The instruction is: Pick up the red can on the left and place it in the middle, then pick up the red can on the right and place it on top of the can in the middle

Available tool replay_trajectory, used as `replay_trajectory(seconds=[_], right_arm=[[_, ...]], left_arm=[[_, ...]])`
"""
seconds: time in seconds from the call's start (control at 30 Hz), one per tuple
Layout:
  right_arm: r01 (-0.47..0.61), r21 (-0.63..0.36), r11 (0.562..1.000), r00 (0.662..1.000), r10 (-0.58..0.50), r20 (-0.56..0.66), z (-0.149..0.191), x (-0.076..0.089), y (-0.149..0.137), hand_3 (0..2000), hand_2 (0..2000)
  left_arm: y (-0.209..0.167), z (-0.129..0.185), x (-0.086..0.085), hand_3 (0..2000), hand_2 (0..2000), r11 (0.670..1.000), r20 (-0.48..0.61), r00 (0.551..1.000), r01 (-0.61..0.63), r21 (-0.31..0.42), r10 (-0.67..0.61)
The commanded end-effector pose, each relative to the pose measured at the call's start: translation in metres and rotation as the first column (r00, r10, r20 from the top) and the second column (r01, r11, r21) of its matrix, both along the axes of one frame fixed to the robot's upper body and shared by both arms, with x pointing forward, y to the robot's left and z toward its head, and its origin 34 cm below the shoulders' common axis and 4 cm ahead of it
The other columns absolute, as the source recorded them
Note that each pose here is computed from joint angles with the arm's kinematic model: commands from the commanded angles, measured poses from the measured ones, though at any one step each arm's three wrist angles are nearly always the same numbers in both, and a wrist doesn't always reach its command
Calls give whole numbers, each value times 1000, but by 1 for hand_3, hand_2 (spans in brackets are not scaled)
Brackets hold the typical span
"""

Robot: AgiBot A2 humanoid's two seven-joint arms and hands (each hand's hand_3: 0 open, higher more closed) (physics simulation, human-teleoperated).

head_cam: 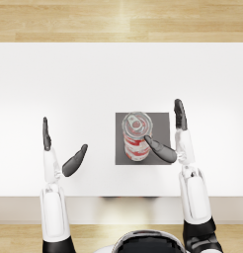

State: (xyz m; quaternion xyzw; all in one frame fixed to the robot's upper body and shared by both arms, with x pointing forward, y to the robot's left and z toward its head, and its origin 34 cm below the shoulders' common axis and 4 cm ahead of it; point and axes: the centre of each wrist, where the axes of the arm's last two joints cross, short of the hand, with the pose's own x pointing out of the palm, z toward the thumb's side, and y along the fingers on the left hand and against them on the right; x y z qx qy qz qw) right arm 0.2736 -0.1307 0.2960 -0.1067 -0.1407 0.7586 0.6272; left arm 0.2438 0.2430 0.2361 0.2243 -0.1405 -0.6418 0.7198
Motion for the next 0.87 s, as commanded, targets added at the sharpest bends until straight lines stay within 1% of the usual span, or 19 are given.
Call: replay_trajectory(seconds=[0.03, 0.17, 0.2, 0.23, 0.27, 0.33, 0.43, 0.6, 0.87], right_arm=[[131, 101, 986, 985, -141, 100, 26, -10, -41, 0, 0], [248, 160, 955, 964, -260, 54, 16, -10, -75, 0, 0], [174, 114, 978, 982, -181, 58, 15, -8, -54, 0, 0], [182, 114, 977, 980, -190, 58, 15, -9, -60, 0, 0], [187, 132, 973, 966, -207, 153, 14, -9, -64, 0, 0], [191, 154, 969, 936, -227, 268, 13, -9, -69, 0, 0], [192, 169, 967, 908, -240, 342, 13, -10, -73, 0, 0], [192, 176, 966, 893, -246, 376, 12, -10, -74, 0, 0], [192, 177, 965, 890, -247, 384, 12, -10, -75, 0, 0]], left_arm=[[16, 29, 0, 0, 0, 998, 108, 993, -55, 14, 53], [29, 35, -1, 0, 0, 995, 125, 987, -103, 5, 101], [31, 33, -1, 0, 0, 994, 118, 987, -110, 1, 109], [32, 31, -1, 0, 0, 993, 110, 987, -114, -3, 114], [33, 28, -1, 0, 0, 993, 99, 988, -118, -7, 118], [33, 24, -2, 0, 0, 993, 90, 989, -120, -11, 120], [31, 21, -2, 0, 0, 993, 77, 990, -113, -12, 114], [32, 18, -2, 0, 0, 993, 68, 991, -118, -16, 119], [32, 18, -2, 0, 0, 993, 66, 991, -119, -16, 120]])
